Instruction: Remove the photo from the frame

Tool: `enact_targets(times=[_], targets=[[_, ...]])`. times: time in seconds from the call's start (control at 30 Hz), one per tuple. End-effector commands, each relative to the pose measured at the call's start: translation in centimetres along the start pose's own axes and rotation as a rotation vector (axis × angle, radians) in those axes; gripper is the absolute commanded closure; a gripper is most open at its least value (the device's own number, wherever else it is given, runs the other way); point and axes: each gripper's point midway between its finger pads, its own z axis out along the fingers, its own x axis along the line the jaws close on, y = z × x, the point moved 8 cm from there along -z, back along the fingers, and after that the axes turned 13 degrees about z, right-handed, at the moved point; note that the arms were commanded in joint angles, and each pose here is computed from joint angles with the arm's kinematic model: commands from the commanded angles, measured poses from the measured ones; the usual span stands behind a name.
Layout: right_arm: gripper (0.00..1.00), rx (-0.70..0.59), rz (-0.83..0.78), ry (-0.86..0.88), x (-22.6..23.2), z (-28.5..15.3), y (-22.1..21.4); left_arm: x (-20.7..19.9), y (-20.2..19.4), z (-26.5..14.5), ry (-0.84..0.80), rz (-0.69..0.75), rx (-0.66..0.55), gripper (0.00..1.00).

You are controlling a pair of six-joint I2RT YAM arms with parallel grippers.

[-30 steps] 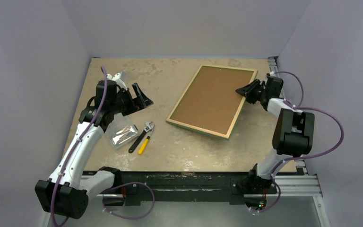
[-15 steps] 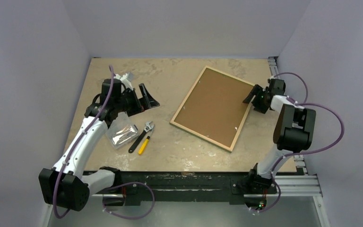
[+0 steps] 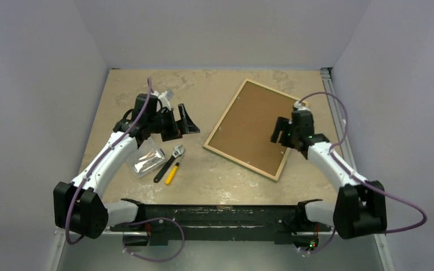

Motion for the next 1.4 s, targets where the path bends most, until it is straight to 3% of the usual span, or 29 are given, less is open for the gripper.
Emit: enact_targets(times=[0.0, 0.13, 0.27, 0.57, 0.8, 1.13, 1.37], targets=[[0.28, 0.042, 0.025, 0.208, 4.4, -2.6, -7.3, -1.4, -0.4, 1.1, -0.040, 0.107, 0.043, 0.03], [0.28, 0.112, 0.049, 0.398, 6.9, -4.6, -12.5, -2.0, -1.8, 2.0, 0.009, 0.165, 0.108, 0.03], [0.29, 0.144, -0.063, 0.447, 9.8, -6.8, -15.4, -2.1, -3.8, 2.5, 0.099, 0.207, 0.178, 0.05], [0.33, 0.133, -0.100, 0.630, 14.0, -9.7, -18.1, 2.9, -7.0, 0.4, 0.504, 0.270, 0.256, 0.10], [0.34, 0.116, -0.086, 0.647, 13.1, -10.5, -17.8, 5.0, -8.6, 2.0, 0.514, 0.346, 0.334, 0.13], [0.34, 0.074, -0.050, 0.637, 11.0, -11.0, -17.3, 5.4, -9.4, 3.3, 0.503, 0.347, 0.412, 0.35], [0.35, 0.095, -0.072, 0.644, 12.0, -10.7, -17.6, 5.5, -9.6, 3.8, 0.512, 0.337, 0.453, 0.46]])
